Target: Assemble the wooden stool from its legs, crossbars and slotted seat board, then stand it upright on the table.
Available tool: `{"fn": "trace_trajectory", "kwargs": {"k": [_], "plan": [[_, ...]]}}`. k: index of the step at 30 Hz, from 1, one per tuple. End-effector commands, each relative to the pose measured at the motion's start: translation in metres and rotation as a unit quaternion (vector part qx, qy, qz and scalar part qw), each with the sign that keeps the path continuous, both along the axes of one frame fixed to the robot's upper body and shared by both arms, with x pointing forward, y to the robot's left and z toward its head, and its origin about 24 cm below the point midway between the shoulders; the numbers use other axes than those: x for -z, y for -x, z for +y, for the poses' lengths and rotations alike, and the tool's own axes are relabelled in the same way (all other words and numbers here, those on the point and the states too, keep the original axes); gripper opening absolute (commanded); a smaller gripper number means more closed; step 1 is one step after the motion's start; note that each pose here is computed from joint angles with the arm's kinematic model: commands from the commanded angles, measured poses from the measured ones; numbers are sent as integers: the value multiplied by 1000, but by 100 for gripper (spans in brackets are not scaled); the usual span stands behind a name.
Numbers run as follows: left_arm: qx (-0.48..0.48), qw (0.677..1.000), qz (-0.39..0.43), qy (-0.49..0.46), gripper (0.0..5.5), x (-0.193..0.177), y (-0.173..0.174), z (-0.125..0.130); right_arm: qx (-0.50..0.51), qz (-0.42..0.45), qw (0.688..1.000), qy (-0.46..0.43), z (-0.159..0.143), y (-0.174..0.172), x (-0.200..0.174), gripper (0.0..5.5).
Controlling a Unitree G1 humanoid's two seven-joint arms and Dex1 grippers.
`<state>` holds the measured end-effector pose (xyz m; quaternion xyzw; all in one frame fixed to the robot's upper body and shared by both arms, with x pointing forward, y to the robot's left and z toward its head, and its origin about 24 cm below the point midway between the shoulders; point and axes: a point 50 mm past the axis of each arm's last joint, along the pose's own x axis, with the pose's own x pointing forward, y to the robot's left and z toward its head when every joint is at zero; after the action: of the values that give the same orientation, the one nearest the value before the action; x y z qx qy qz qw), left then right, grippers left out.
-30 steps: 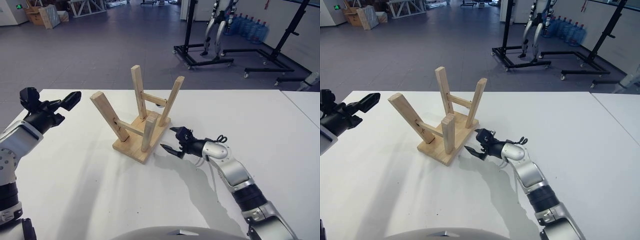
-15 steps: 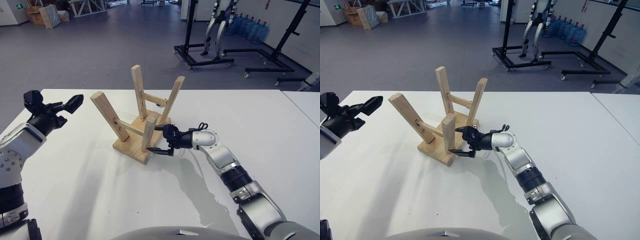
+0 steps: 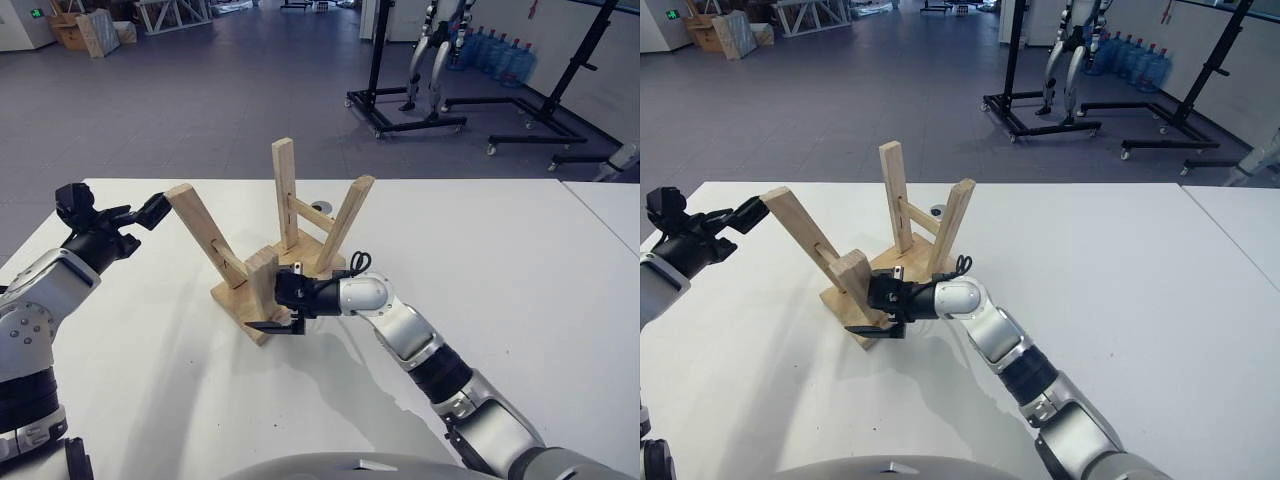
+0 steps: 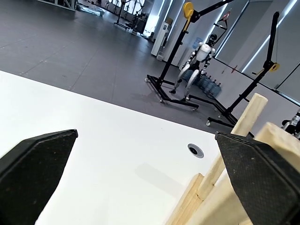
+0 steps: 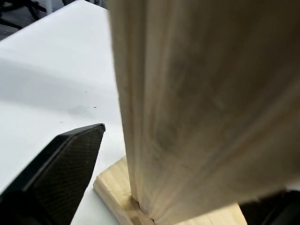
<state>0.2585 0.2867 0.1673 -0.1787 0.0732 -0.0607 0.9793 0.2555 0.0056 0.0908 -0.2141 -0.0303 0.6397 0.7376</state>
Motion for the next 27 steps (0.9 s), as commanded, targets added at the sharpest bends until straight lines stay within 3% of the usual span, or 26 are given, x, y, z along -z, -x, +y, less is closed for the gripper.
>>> {"fn": "trace_trajectory", "kwargs": {"k": [1,11,16,21,27], "plan": [[8,1000,2,0,540,0,-1,-3,6,-34,999,-9,27,1,-9,419],[21,1000,7,2,540,6,-4,-11,55,-78,995,7,72,7,-6,419],[28,1000,2,-1,540,1,-6,-13,123,-61,990,17,45,0,-15,419],[29,1000,-7,-2,540,-7,-7,-11,169,-48,984,13,-4,3,-38,419],[18,1000,-6,-3,540,-8,-5,-4,130,-18,991,-4,-22,22,-59,419]]}}
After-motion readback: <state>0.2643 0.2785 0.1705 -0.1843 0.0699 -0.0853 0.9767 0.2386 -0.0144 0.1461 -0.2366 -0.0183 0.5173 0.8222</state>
